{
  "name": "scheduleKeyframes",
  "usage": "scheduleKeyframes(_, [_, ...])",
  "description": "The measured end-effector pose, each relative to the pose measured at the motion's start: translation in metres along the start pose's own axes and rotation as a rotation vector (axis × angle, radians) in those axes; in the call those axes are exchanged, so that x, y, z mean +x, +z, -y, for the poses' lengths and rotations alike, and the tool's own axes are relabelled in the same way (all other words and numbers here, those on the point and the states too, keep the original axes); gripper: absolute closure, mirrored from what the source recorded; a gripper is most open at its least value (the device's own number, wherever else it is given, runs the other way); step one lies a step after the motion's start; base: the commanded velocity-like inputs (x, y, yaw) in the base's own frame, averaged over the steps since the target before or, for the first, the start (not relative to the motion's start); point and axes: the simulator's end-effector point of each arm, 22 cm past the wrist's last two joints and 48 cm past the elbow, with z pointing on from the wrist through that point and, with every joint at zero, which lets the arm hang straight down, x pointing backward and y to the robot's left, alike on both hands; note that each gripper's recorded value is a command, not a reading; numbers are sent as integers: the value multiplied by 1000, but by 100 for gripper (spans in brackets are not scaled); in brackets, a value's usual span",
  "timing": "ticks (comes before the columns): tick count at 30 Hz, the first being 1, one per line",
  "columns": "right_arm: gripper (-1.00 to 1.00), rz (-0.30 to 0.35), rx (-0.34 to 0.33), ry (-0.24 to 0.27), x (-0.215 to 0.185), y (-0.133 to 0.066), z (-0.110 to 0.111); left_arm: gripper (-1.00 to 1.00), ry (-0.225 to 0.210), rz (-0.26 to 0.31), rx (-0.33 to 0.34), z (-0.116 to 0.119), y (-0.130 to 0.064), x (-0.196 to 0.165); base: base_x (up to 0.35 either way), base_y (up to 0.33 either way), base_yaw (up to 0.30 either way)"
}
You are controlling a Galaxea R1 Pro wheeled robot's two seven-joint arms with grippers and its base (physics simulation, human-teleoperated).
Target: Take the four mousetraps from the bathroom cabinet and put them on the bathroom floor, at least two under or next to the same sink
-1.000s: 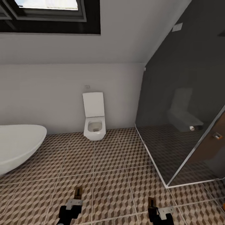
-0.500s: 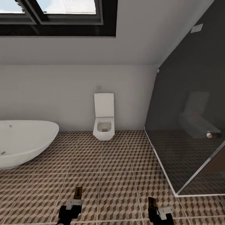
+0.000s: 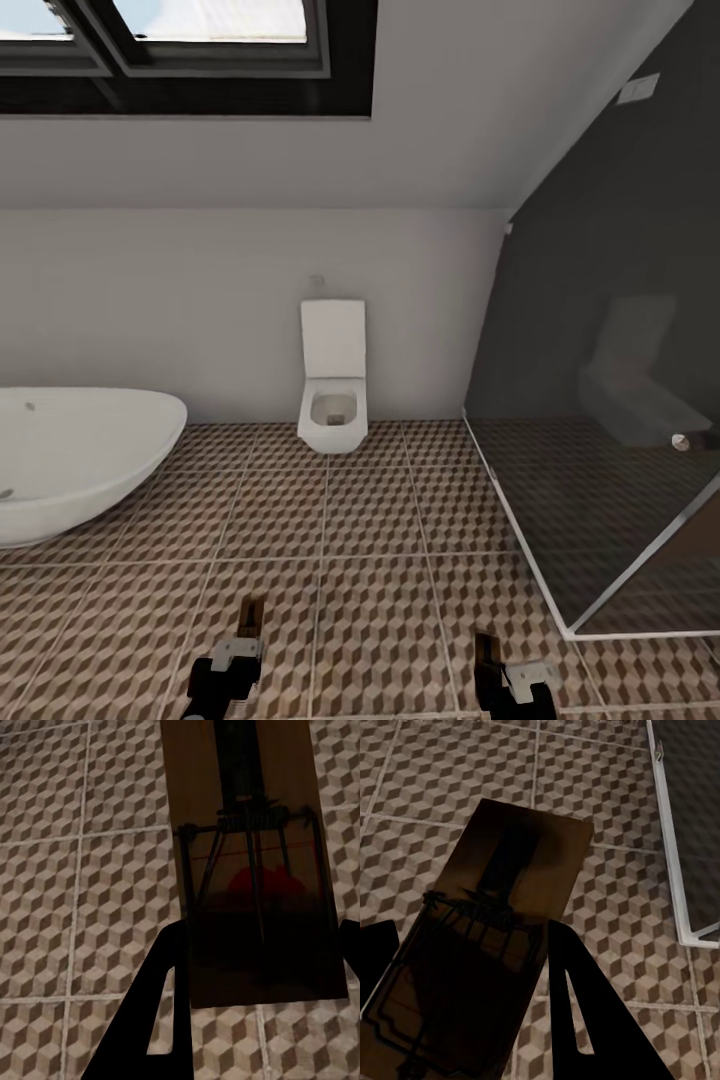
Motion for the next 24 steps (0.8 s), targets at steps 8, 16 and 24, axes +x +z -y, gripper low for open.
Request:
scheduleKeyframes(8, [100, 0, 0, 0, 0, 0, 0, 100, 0, 0, 1, 0, 0, 0, 332, 15, 0])
scheduleKeyframes(16, [100, 0, 0, 0, 0, 0, 0, 100, 0, 0, 1, 0, 0, 0, 340, 73, 0])
scheduleKeyframes(24, [100, 0, 0, 0, 0, 0, 0, 100, 0, 0, 0, 0, 0, 0, 328, 98, 0])
